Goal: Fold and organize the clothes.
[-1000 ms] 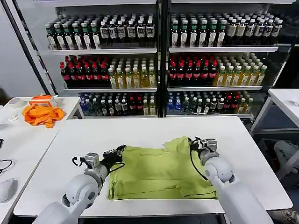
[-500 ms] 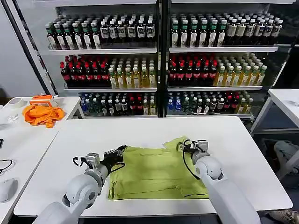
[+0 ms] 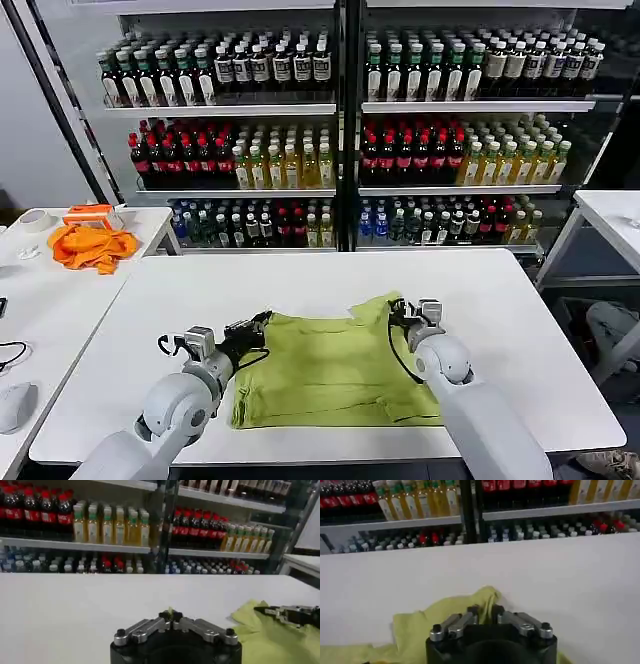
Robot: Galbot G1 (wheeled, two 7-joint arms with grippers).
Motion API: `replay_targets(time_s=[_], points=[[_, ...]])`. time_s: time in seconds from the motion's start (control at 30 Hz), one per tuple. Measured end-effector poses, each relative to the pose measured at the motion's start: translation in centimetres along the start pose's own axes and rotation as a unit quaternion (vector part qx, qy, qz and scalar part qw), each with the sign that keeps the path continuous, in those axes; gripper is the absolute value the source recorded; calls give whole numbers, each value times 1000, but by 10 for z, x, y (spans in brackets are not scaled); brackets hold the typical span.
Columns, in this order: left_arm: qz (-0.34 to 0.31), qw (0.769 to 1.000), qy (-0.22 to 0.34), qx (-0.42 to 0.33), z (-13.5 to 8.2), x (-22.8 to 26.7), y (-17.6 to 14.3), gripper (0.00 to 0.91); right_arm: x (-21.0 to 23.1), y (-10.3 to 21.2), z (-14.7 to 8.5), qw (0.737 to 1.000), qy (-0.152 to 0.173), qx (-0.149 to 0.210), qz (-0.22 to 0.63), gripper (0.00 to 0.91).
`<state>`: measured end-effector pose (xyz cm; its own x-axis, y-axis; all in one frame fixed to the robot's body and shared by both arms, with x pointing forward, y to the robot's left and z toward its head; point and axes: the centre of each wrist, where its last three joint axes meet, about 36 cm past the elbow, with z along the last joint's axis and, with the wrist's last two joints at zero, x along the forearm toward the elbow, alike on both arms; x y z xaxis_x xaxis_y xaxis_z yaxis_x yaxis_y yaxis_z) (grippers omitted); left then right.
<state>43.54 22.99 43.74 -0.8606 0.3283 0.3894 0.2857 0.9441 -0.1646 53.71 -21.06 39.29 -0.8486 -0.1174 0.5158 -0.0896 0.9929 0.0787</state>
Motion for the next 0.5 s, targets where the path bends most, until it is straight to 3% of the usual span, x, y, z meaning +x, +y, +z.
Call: replay_targets(time_s=[0.5], points=[[5,1000,-7,1,-3,1,2,20,35,-6,-15,999,-49,7,-18,0]])
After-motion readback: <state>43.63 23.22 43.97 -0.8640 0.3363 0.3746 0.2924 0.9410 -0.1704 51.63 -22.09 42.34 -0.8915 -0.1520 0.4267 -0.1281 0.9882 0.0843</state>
